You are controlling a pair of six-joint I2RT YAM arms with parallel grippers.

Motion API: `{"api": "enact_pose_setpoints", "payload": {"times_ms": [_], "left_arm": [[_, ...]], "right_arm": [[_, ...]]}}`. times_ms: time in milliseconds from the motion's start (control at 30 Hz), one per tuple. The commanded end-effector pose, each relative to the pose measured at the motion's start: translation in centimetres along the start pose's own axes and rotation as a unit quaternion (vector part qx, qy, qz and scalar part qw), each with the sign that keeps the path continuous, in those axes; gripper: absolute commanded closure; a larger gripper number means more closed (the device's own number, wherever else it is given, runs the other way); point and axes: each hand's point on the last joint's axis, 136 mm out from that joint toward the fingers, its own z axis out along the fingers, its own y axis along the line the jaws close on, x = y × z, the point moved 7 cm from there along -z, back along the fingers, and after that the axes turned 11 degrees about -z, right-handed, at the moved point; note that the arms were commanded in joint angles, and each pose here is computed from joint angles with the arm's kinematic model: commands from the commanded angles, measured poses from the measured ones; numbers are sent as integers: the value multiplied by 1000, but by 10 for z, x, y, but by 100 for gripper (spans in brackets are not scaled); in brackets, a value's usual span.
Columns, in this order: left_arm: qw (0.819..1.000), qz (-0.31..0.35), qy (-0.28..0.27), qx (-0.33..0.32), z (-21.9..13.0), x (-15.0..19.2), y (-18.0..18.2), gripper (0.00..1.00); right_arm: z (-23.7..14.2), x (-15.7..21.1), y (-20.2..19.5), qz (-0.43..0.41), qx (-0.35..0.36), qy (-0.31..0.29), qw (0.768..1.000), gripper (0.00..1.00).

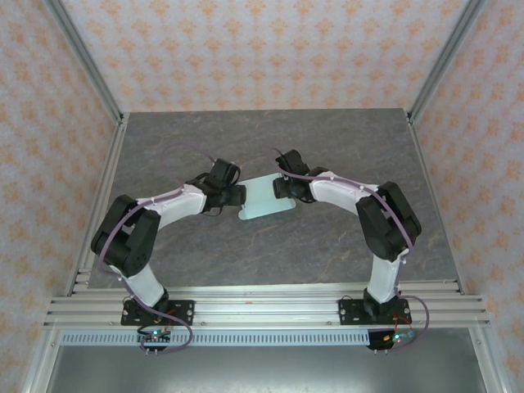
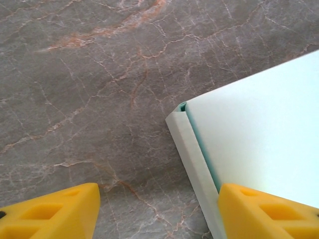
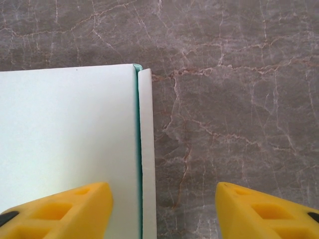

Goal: Fold the paper box

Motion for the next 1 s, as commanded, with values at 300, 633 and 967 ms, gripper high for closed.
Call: {"api": "enact_pose_setpoints", "payload": {"times_ms": [300, 633, 967], "left_arm": [[998, 9, -64, 7, -32, -21, -9, 34], [1000, 18, -23, 1, -2, -10, -11, 34], [1000, 5, -6, 7, 8, 10, -3, 34]], "right_arm": [[-7, -9, -5, -86, 12, 12, 996, 42], [-7, -12, -3, -79, 3, 8, 997, 41], [8, 3, -4, -86, 15, 31, 996, 42]]}}
